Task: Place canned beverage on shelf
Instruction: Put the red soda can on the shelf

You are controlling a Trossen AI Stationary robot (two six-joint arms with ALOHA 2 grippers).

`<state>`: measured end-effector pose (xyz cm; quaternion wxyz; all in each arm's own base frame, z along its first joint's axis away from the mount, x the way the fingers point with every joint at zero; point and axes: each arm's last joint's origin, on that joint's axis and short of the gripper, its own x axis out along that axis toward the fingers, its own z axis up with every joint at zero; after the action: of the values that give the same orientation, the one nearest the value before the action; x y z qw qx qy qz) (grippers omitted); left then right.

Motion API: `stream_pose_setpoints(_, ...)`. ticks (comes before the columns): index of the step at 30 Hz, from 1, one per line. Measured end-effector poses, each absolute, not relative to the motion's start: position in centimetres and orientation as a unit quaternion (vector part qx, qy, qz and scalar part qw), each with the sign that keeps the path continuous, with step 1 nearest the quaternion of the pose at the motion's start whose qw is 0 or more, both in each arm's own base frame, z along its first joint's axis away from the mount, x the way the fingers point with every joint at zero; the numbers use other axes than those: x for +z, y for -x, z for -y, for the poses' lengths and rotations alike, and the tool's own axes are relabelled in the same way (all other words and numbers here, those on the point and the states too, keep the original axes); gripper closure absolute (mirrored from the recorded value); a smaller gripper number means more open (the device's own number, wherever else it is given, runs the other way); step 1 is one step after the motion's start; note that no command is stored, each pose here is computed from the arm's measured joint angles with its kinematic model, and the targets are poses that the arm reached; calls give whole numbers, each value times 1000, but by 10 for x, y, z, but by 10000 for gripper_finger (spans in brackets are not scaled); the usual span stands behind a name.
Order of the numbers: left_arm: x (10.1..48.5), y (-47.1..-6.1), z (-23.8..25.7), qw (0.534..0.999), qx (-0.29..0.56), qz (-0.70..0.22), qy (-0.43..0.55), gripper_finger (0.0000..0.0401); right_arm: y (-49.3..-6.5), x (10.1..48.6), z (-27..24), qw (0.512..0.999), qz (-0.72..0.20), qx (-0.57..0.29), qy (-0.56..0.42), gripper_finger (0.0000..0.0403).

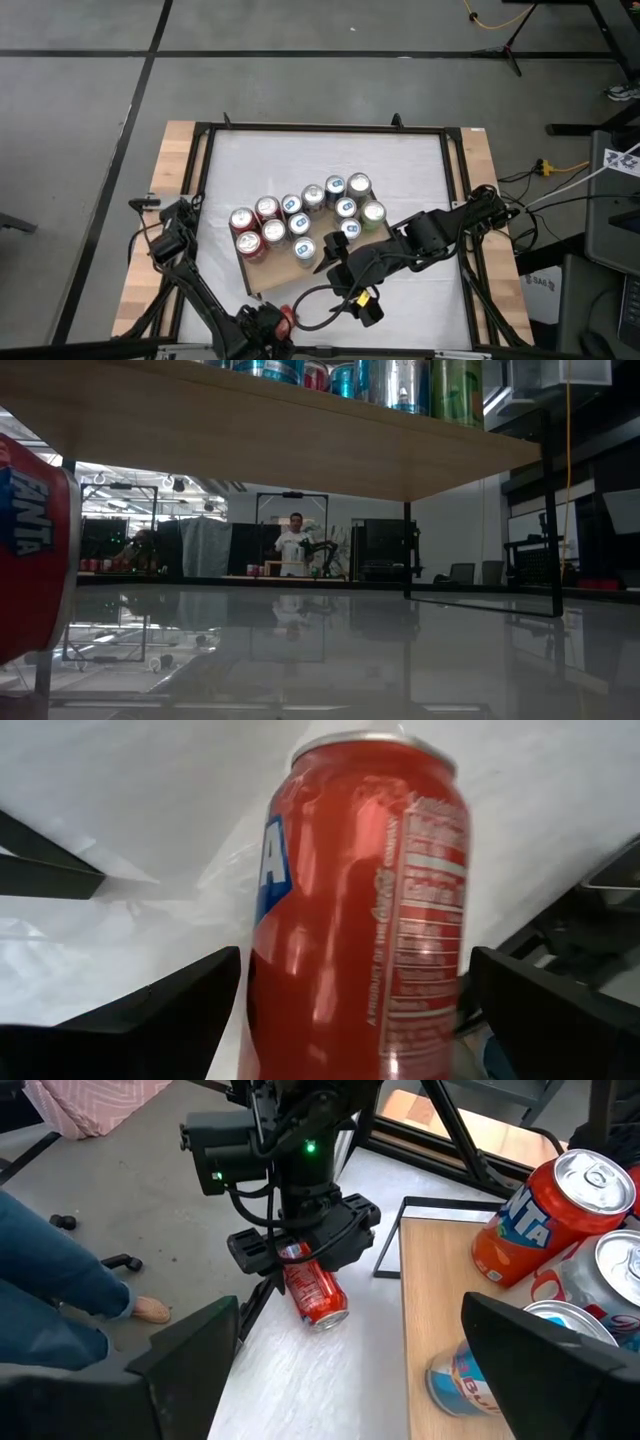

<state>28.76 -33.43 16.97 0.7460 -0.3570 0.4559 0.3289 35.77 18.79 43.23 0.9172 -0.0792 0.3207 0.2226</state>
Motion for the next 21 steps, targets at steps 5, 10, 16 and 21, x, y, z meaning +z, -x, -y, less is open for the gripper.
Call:
stream_pose_setpoints(5,165,-288,334,743,332,-461,354,15,-358,432,-188,917,-320,223,79,31)
stream_pose_setpoints(10,165,-289,334,740,333,-464,355,38,-358,432,-188,917,-320,223,79,31)
stream_pose_setpoints(16,165,-290,334,740,330,-463,359,96,-358,432,-188,917,-320,223,79,31)
stream_pose_setpoints(21,166,-293,337,750,320,-443,372,132,-358,432,-188,917,-320,223,79,31)
